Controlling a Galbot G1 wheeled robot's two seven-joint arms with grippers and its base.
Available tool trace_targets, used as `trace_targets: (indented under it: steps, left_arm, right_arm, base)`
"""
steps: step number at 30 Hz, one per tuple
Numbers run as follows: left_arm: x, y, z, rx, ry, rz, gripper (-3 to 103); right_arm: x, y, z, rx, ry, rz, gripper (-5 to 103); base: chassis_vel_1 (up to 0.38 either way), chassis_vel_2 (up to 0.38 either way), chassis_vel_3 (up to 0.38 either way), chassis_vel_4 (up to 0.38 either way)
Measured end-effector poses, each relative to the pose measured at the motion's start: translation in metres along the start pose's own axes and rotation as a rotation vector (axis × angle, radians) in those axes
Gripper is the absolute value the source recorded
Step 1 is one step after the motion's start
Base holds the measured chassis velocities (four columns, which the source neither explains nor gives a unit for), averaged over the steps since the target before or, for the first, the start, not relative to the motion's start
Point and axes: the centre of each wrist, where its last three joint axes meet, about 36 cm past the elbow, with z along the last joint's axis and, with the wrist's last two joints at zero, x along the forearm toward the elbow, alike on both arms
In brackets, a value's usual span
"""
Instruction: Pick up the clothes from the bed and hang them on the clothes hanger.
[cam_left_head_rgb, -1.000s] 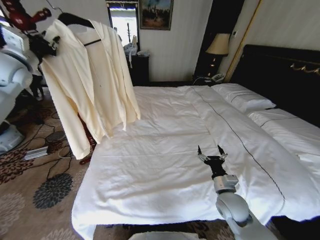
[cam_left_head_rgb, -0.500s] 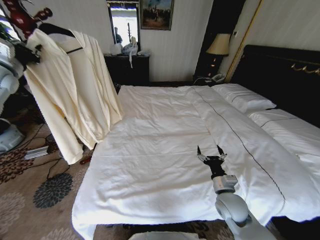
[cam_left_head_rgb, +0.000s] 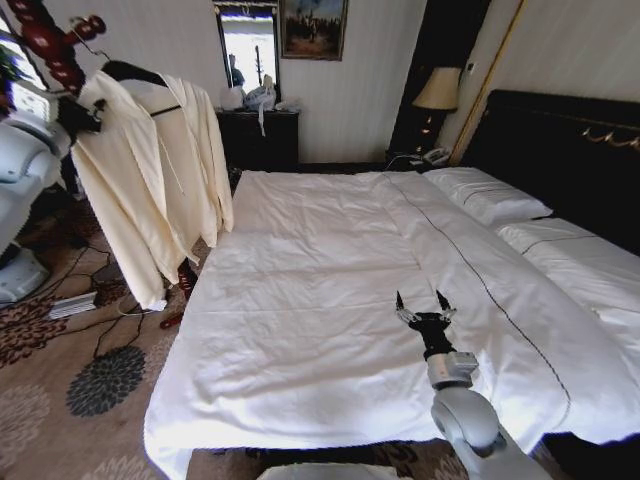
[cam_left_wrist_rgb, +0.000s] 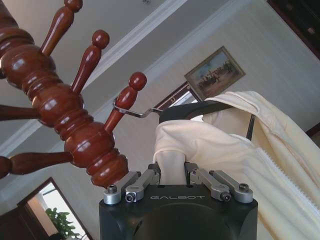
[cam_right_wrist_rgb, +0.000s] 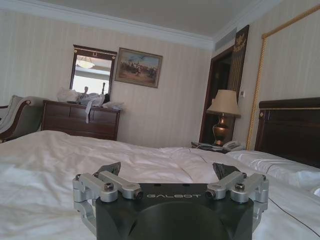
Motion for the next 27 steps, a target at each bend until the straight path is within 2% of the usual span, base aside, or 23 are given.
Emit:
trace_targets:
  steps: [8, 17, 21, 24, 27]
  left_arm:
    - [0.003, 0.003, 0.002, -0.014, 0.022, -0.024, 20]
    - [0.01, -0.004, 0.002, -0.015, 0.062, -0.053, 18]
    - [0.012, -0.002, 0.004, -0.017, 0.075, -0.066, 38]
    - [0.013, -0.001, 0.006, -0.015, 0.079, -0.074, 43]
    - [0.017, 0.0, 0.009, -0.013, 0.086, -0.082, 60]
  right_arm:
    - [-0.001, 0.001, 0.001, 0.0, 0.001, -0.003, 100]
    - [-0.001, 0.001, 0.001, 0.001, 0.003, -0.005, 100]
    - [-0.001, 0.002, 0.001, 0.001, 0.004, -0.007, 100]
    - [-0.001, 0.002, 0.002, 0.002, 0.007, -0.007, 100]
    - [-0.001, 0.003, 0.004, 0.003, 0.011, -0.01, 100]
  base:
    - [0.0, 0.0, 0.0, 0.0]
    - [0.0, 0.0, 0.0, 0.0]
    - [0.0, 0.0, 0.0, 0.0]
    - [0.0, 0.0, 0.0, 0.0]
    - [0.0, 0.0, 0.0, 0.0]
